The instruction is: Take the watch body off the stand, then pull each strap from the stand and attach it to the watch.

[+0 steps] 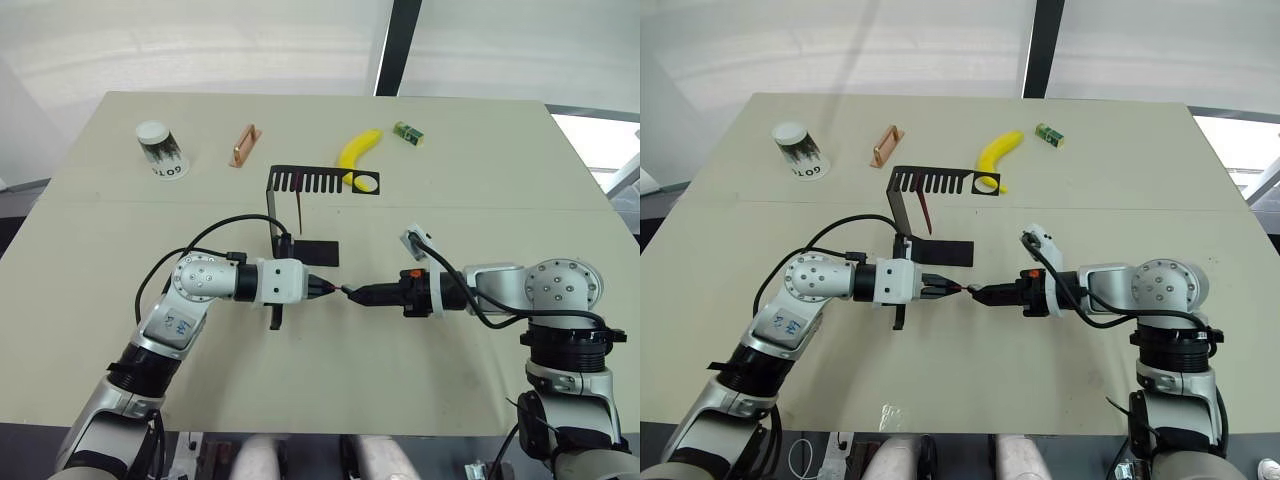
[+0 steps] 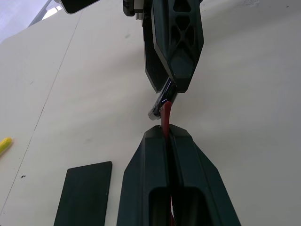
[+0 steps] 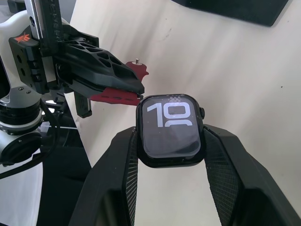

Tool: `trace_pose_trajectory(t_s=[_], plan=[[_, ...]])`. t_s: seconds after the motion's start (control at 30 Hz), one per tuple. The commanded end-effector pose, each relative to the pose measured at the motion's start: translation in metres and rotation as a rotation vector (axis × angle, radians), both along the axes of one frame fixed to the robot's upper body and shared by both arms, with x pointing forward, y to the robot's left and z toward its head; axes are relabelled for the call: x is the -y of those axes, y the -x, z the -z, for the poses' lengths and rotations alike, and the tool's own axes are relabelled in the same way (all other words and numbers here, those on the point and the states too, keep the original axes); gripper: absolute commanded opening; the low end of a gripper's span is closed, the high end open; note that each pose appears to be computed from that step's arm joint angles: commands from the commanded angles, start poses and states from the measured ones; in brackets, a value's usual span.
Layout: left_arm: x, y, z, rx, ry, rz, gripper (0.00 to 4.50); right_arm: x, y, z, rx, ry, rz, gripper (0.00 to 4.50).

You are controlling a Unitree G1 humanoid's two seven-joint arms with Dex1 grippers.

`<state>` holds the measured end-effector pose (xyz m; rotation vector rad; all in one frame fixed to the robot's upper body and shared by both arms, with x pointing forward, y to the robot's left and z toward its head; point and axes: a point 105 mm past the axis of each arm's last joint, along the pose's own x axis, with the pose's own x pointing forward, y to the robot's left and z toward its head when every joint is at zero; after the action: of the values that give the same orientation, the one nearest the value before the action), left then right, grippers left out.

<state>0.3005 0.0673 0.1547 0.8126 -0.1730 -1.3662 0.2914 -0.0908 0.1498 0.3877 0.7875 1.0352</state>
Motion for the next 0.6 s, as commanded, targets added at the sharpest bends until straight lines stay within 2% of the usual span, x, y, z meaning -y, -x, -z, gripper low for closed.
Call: trace_pose_trajectory(t_s=[0.03, 0.6], plan=[[0.007, 0.004, -0.009, 0.038, 0.020, 0.022, 0.00, -0.001, 0.000, -0.011, 0.026, -0.039, -0.005, 1.52], [0.017, 0.003, -0.012, 0.044, 0.027, 0.033, 0.00, -0.006, 0.002, -0.016, 0.027, -0.053, -0.015, 1.52]])
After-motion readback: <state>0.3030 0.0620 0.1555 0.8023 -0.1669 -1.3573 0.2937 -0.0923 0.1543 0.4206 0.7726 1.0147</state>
